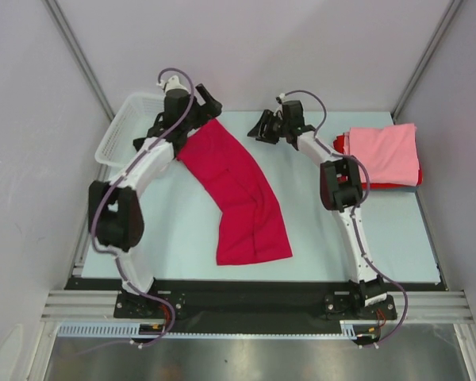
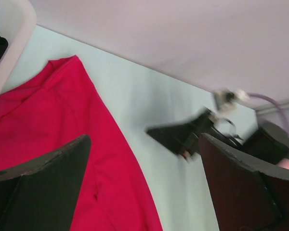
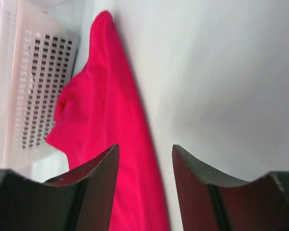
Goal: Fold and stack the t-shirts
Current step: Fold the tshirt
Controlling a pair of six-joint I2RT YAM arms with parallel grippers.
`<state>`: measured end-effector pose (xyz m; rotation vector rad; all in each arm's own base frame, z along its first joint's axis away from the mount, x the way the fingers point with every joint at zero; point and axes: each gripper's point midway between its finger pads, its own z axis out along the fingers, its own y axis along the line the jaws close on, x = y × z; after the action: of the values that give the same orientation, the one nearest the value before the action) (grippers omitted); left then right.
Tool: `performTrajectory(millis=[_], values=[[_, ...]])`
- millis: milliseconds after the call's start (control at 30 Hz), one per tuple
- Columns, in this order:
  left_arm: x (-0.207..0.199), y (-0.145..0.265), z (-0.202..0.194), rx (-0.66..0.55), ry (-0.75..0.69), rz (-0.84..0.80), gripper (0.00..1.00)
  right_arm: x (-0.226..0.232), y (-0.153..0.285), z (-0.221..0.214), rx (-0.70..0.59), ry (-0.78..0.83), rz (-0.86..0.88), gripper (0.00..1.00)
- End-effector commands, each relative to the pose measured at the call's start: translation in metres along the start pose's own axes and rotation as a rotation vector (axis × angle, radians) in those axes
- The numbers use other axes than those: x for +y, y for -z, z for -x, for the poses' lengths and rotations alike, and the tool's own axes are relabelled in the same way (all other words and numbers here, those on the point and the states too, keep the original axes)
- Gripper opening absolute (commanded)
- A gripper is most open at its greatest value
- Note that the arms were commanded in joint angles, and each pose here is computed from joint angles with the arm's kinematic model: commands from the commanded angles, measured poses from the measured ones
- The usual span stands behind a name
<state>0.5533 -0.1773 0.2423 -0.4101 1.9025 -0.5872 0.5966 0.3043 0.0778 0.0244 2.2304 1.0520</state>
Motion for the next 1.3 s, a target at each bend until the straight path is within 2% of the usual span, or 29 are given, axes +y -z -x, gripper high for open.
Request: performTrajectory(millis=[0,33,100,133,167,200,233,367,600,667,733,833,1000,1100,1133,1167,1233,1267], values=[[-0.020,0.061,0.011,-0.039,-0.061,-0.083,1.00,0.029,-0.021,0.027,-0.036,-0.070,0.188,0.53],[-0.002,0.070,-0.013,-0.001,-0.075,-0.045,1.00,0.017,-0.033,0.019,-0.031,-0.109,0.201,0.53],[-0.004,0.102,-0.022,0.003,-0.086,-0.053,1.00,0.021,-0.037,0.027,-0.074,-0.148,0.259,0.54],[0.022,0.109,-0.050,0.041,-0.093,0.012,1.00,0.020,-0.042,0.022,-0.077,-0.160,0.259,0.54],[0.023,0.119,-0.066,0.060,-0.099,0.011,1.00,0.019,-0.045,0.020,-0.079,-0.167,0.259,0.54],[0.020,0.136,-0.064,0.040,-0.100,-0.012,1.00,0.021,-0.046,0.020,-0.086,-0.166,0.266,0.54],[0.037,0.143,-0.088,0.084,-0.116,0.015,1.00,0.025,-0.049,0.016,-0.081,-0.163,0.271,0.54],[0.053,0.182,-0.123,0.142,-0.117,0.007,1.00,0.037,-0.060,-0.005,-0.046,-0.156,0.271,0.52],[0.079,0.236,-0.130,0.102,-0.083,0.014,1.00,0.025,-0.072,-0.028,-0.012,-0.126,0.191,0.50],[0.081,0.249,-0.127,0.084,-0.073,0.015,1.00,0.020,-0.072,-0.028,-0.015,-0.125,0.172,0.45],[0.084,0.255,-0.126,0.082,-0.080,0.022,1.00,0.016,-0.073,-0.025,-0.031,-0.115,0.153,0.31],[0.090,0.260,-0.131,0.098,-0.087,0.033,1.00,0.004,-0.070,-0.019,-0.050,-0.137,0.104,0.22],[0.102,0.255,-0.172,0.226,-0.088,0.020,1.00,-0.019,-0.061,0.009,-0.146,-0.187,0.040,0.00],[0.099,0.254,-0.195,0.279,-0.073,-0.022,1.00,-0.038,-0.048,0.027,-0.206,-0.208,-0.030,0.00],[0.105,0.255,-0.210,0.310,-0.064,-0.022,1.00,-0.053,-0.045,0.020,-0.201,-0.225,-0.069,0.00],[0.098,0.254,-0.217,0.321,-0.062,-0.061,1.00,-0.054,-0.032,0.039,-0.251,-0.225,-0.085,0.00],[0.102,0.254,-0.243,0.390,-0.060,-0.068,1.00,-0.062,-0.018,0.047,-0.287,-0.240,-0.112,0.00],[0.099,0.254,-0.251,0.407,-0.068,-0.083,1.00,-0.082,-0.014,0.036,-0.290,-0.267,-0.157,0.00]])
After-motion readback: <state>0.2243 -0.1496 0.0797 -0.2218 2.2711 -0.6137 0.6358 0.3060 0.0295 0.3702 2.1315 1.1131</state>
